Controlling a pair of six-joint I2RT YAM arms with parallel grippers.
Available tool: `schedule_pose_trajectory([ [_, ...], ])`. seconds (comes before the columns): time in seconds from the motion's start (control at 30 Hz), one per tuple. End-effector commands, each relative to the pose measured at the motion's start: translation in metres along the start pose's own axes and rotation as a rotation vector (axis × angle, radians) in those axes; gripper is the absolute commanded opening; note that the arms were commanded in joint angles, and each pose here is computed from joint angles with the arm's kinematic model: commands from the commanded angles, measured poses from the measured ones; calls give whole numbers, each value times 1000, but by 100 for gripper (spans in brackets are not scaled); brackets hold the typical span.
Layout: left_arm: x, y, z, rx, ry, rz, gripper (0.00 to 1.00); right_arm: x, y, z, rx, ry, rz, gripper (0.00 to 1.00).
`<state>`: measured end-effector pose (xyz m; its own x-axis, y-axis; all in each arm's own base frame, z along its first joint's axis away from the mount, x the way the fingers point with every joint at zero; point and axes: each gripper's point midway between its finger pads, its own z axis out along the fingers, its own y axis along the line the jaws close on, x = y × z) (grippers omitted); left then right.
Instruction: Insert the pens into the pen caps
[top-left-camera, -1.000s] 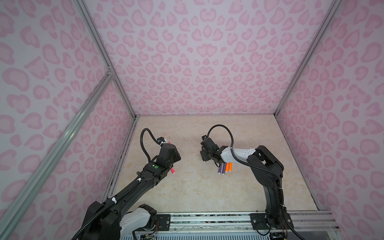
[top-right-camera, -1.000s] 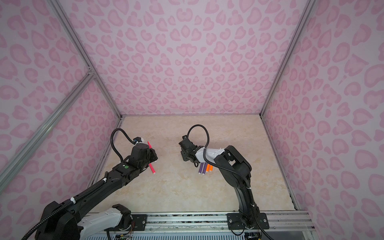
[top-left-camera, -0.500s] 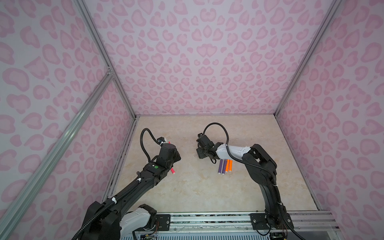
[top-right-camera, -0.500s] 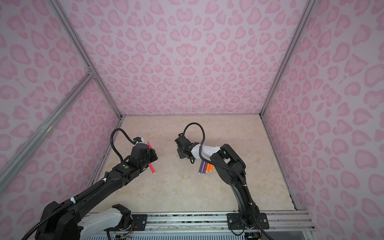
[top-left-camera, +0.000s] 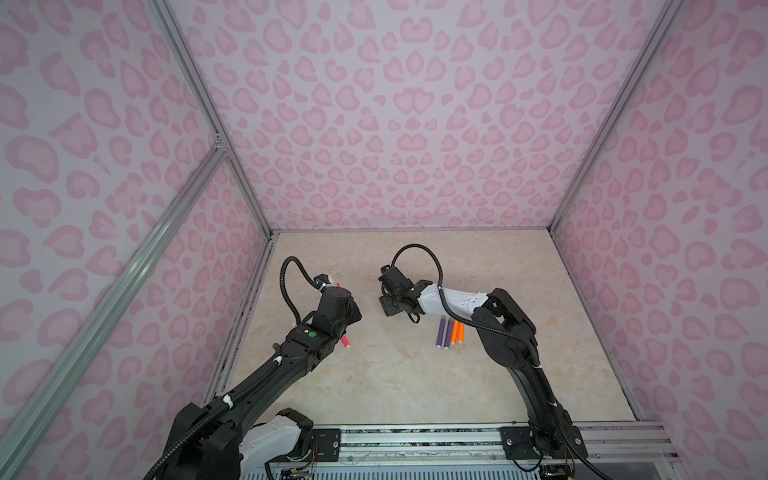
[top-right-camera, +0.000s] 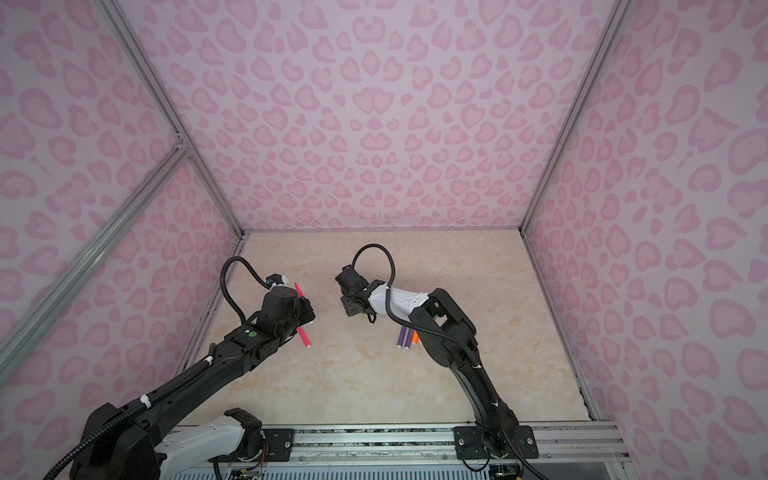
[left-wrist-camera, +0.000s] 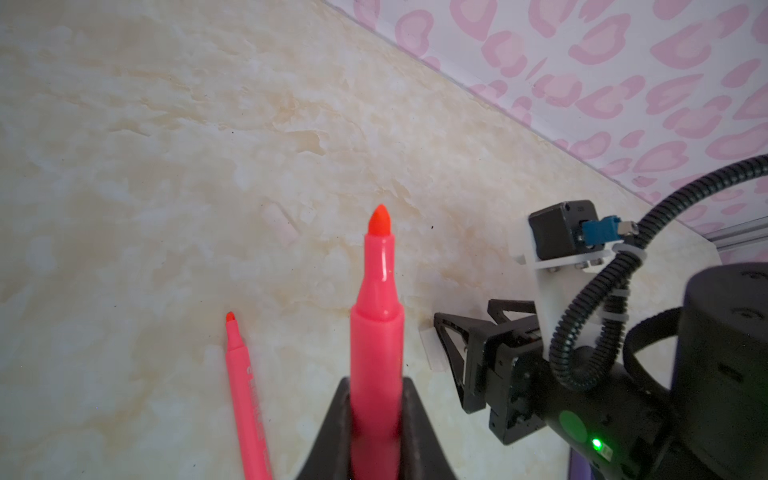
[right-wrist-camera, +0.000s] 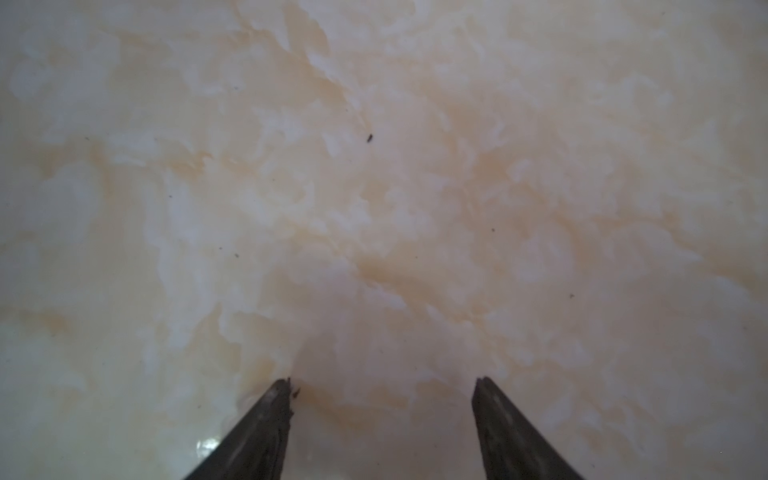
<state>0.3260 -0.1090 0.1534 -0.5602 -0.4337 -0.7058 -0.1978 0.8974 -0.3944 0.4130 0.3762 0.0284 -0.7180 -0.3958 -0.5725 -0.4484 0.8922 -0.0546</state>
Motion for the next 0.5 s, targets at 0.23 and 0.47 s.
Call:
schedule_pose_trajectory([
  [0.23,-7,-1,-4,12,-27,-21,3,-15,9,-29,17,-28,-16,70],
  [0.47,-7,-2,-5,15,-30,-24,3,-3,31,-37,-37,5,-68,59],
])
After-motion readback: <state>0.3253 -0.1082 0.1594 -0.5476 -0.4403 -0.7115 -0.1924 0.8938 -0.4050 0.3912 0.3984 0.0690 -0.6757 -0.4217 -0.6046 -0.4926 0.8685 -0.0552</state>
